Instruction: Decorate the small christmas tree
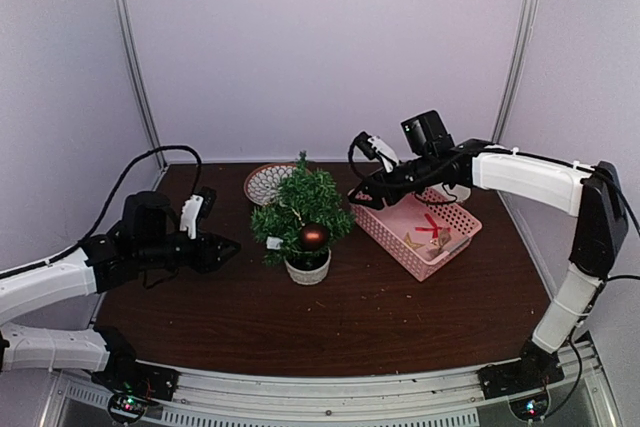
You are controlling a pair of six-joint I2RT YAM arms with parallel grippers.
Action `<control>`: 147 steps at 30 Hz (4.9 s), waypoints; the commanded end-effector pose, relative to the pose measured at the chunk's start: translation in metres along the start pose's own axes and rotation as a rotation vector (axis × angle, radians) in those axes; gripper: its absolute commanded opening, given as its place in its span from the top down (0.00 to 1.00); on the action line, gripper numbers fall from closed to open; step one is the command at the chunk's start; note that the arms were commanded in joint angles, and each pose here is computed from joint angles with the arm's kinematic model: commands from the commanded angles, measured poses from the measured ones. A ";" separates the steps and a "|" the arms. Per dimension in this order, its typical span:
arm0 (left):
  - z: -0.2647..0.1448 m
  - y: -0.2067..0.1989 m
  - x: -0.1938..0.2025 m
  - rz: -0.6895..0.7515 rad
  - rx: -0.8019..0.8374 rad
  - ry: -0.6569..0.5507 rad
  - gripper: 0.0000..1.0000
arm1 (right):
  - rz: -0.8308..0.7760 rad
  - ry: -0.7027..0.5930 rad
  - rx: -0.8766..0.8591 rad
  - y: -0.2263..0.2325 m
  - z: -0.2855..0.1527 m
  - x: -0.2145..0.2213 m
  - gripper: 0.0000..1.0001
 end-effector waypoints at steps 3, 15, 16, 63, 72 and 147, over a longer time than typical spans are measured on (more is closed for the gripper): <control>0.012 -0.020 0.012 -0.015 0.092 0.002 0.64 | 0.017 0.028 -0.026 -0.007 0.021 0.002 0.41; 0.037 -0.040 0.019 -0.029 0.175 0.017 0.66 | 0.013 0.070 -0.113 0.012 0.036 0.021 0.42; 0.038 -0.039 0.017 -0.029 0.166 0.014 0.65 | 0.011 0.074 -0.123 0.015 0.037 0.023 0.43; 0.100 0.004 -0.044 -0.041 0.054 -0.050 0.66 | -0.118 0.132 -0.287 0.123 0.032 0.066 0.41; 0.114 0.002 -0.056 -0.020 0.082 -0.038 0.66 | -0.117 0.131 -0.269 0.127 0.028 0.070 0.37; 0.143 -0.044 0.062 -0.245 0.253 -0.083 0.76 | 0.190 -0.050 -0.064 0.021 -0.055 0.080 0.36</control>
Point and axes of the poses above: each gripper's point midway between its finger pads, its own z axis out along the fingers, its own y axis along the line the jaws close on, x = y × z, the point moved 1 cm from there along -z, back along the fingers, and after that the axes turned 1 degree about -z, right-handed, at the moved point
